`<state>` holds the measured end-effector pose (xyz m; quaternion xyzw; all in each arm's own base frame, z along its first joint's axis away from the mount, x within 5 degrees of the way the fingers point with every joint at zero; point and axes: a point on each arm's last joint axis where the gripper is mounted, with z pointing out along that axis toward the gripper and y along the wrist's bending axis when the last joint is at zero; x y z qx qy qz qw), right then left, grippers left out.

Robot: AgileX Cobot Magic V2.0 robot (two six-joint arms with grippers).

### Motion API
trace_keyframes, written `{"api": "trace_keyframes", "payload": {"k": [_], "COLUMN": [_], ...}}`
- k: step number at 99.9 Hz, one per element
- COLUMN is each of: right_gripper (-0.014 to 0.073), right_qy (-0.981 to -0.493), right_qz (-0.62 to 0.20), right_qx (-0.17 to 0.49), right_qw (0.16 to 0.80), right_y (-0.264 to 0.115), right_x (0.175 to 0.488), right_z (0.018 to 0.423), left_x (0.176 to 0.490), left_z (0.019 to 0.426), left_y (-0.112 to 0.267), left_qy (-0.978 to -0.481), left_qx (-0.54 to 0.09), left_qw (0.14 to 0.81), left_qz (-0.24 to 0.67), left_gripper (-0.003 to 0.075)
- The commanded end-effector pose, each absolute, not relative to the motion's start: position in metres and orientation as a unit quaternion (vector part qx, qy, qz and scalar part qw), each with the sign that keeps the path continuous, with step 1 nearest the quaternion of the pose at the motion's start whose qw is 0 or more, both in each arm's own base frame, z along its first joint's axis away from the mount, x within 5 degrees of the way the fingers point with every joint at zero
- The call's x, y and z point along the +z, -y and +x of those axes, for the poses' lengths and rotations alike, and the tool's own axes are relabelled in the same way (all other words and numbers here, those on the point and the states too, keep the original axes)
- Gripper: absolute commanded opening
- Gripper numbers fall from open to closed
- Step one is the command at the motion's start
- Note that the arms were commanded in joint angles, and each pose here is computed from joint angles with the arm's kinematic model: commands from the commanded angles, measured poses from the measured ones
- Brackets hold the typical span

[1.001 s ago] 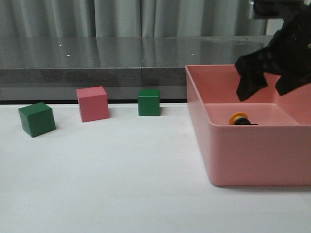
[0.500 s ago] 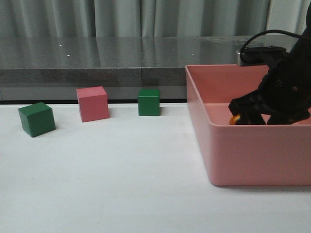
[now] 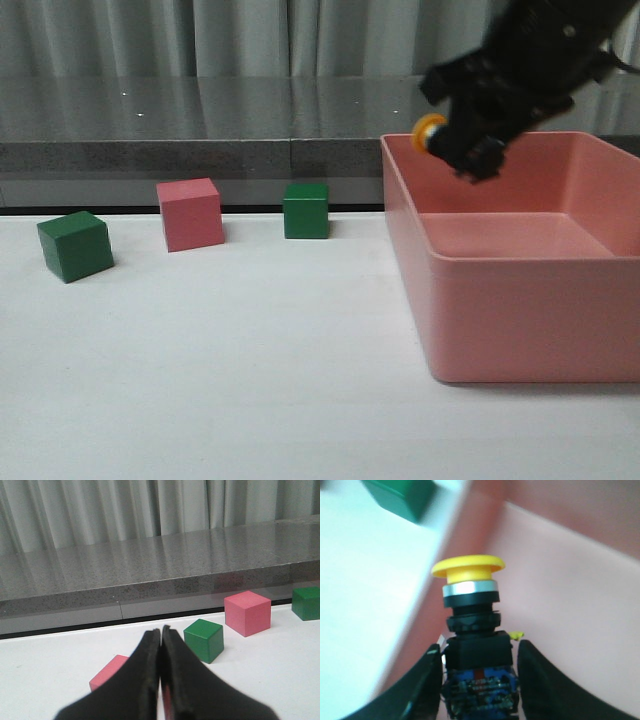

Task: Place and stand button with both arms
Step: 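Lift the button out of the bin and lower it onto the table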

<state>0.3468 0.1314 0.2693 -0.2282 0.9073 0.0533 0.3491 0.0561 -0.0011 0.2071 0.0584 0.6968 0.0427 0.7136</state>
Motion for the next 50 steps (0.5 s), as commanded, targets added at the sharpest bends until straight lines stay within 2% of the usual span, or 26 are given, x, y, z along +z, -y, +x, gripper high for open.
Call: {"api": "trace_keyframes", "payload": {"k": [1, 9, 22, 50], "right_gripper": [0.0076, 0.0076, 0.0076, 0.0076], "right_qy": [-0.844, -0.800, -0.743, -0.680], "right_qz": [-0.323, -0.416, -0.531, -0.644], "right_qx": [0.049, 0.040, 0.026, 0.013], "right_qw": [0.426, 0.431, 0.408, 0.351], "right_y": [-0.163, -0.197, -0.242, -0.295], "right_x": [0.317, 0.321, 0.305, 0.246], "right_z": [0.337, 0.330, 0.324, 0.327], "left_x": [0.201, 0.201, 0.201, 0.201], "left_z": [0.055, 0.055, 0.055, 0.055], "left_y": [0.001, 0.001, 0.001, 0.001], "left_qy": [-0.674, -0.674, -0.674, -0.674], "left_qx": [0.039, 0.039, 0.039, 0.039], "left_qw": [0.736, 0.736, 0.736, 0.736], "left_qz": [0.053, 0.053, 0.053, 0.053], "left_gripper": [-0.0020, -0.0020, -0.0020, -0.0020]}}
